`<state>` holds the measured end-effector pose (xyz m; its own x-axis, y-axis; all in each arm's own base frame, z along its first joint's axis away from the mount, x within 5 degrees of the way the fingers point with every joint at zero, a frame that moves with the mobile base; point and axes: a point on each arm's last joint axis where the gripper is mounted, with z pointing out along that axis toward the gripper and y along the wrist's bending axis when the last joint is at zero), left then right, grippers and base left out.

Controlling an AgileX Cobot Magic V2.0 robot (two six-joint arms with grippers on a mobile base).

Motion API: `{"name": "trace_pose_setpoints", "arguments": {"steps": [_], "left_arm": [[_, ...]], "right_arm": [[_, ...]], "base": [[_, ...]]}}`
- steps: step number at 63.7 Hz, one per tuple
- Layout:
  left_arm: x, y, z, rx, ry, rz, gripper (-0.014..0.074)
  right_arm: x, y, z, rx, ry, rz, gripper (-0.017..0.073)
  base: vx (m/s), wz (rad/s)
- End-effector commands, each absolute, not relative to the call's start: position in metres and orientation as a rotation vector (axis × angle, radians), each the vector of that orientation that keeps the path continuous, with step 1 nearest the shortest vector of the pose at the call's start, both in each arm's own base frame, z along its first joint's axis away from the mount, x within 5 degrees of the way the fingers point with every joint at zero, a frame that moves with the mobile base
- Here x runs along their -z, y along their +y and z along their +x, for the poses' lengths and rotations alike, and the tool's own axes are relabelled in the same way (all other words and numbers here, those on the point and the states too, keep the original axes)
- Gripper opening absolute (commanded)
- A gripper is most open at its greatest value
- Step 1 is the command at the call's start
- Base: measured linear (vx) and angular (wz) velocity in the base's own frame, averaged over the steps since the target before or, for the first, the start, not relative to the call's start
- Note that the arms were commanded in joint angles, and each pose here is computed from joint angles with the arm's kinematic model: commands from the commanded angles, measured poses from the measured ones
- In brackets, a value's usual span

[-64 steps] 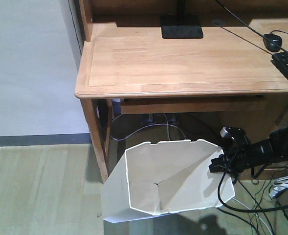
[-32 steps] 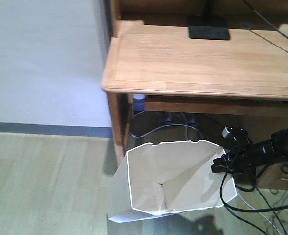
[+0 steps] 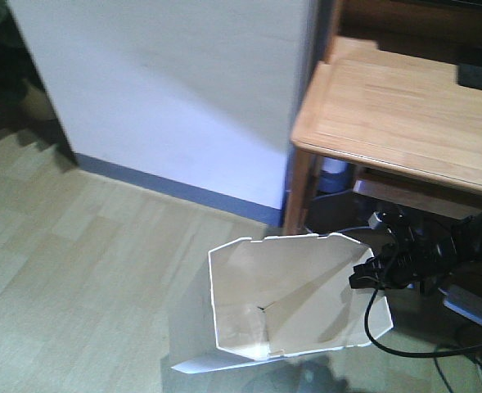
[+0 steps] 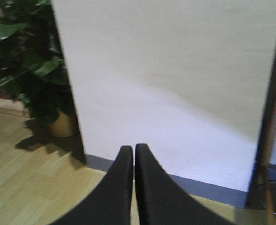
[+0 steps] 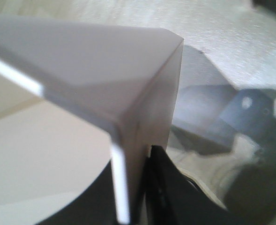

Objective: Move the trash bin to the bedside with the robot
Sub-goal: 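Hold the bin in the right gripper while the base turns toward the bed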

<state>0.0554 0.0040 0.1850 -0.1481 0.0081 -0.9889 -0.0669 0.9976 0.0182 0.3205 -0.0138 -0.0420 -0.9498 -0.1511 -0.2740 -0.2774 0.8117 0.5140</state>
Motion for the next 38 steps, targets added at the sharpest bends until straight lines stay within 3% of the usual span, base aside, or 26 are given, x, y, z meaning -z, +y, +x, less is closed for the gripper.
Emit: {"name": "trace_pose_setpoints", "arguments": {"steps": [1,38], "left_arm": [[-0.1859,0.0039,0.0558,-0.063,1.651,-0.045,-0.0006],[-0.1859,0.0039,0.0558,-0.063,1.651,-0.045,-0.0006]], "right_arm": [[0.0024,0.0,0.3318,-1.126,2.571,-0.318,-0.0006],[0.0024,0.0,0.3318,-1.126,2.571,-0.318,-0.0006]], "base": [[-0.02,0.57],[0.06,0.5]]}}
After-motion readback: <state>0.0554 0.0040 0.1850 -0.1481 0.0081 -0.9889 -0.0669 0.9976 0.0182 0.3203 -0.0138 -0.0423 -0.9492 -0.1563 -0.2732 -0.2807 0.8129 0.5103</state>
